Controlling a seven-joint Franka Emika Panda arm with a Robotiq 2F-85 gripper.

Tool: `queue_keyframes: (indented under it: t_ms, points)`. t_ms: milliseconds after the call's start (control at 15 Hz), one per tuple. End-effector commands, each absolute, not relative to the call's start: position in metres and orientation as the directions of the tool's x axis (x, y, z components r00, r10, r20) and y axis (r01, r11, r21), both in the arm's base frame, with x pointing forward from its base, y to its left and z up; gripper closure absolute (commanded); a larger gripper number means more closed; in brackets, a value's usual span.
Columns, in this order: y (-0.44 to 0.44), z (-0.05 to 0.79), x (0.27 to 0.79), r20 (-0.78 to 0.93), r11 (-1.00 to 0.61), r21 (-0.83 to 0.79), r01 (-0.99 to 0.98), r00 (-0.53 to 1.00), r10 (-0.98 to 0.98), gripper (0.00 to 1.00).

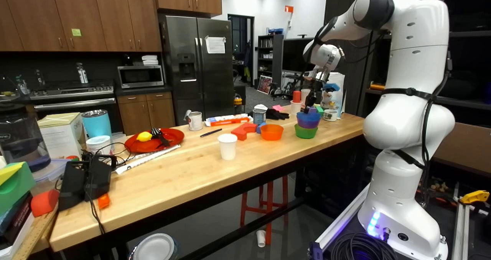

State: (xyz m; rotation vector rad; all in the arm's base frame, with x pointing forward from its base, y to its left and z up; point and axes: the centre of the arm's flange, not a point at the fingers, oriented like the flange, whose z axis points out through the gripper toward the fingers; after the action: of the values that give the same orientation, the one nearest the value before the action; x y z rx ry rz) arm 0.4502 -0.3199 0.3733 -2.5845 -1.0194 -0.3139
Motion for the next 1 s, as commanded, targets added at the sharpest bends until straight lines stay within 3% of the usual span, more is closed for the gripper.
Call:
queue_keyframes:
  t_ms: [0,600,667,733,933]
  points:
    - [-0.3203,0.3808,0.4488,0.272,-0.731,-0.236,0.641,0.765,0.583,0.99]
    - [-0.3224,0.3789,0.4512,0.228,-0.748,-0.244,0.617,0.786,0.574,0.99]
    - [-0.3226,0.3790,0.4516,0.226,-0.748,-0.245,0.616,0.787,0.574,0.70]
    - [-0.3227,0.3791,0.4518,0.222,-0.749,-0.244,0.616,0.787,0.575,0.69]
    - [-0.3232,0.3799,0.4524,0.212,-0.750,-0.244,0.615,0.789,0.577,0.53]
